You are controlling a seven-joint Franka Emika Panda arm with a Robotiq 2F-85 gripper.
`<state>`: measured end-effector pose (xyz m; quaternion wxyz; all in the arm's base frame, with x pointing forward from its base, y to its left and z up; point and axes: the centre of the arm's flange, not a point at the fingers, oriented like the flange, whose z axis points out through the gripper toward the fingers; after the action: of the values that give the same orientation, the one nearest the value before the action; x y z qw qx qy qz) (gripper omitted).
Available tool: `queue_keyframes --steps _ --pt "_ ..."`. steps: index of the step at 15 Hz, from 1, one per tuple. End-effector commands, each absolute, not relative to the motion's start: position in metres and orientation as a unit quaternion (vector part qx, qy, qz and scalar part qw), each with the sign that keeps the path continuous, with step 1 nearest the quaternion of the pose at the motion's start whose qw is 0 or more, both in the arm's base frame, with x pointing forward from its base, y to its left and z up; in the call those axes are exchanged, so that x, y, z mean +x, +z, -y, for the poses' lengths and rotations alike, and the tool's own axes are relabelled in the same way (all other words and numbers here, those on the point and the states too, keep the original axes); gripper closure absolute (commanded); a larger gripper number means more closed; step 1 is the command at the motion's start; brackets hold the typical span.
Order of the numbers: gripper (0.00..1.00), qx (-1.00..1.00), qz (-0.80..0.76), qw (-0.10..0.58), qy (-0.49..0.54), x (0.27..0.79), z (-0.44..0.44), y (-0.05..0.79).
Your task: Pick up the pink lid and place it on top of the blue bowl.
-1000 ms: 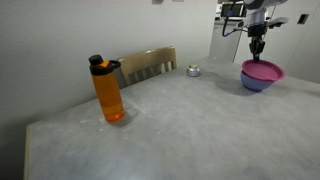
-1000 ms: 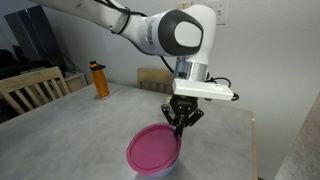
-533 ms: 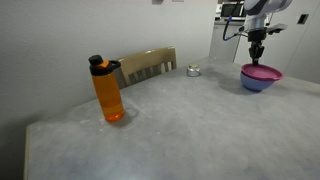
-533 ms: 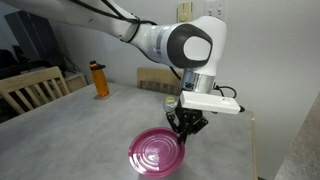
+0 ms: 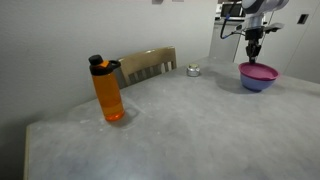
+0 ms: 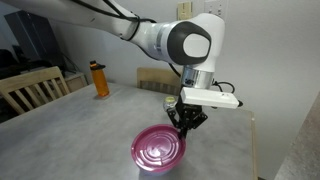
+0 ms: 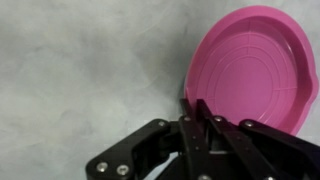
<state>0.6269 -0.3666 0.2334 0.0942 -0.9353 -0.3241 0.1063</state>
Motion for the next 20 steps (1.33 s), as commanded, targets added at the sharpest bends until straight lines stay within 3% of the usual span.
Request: queue_keyframes --steps 1,20 --pt "0.98 -0.927 0.345 0.105 0.100 0.633 0.363 0.235" --pt "0.98 -0.894 0.376 0.185 0.162 0.631 0.341 0.213"
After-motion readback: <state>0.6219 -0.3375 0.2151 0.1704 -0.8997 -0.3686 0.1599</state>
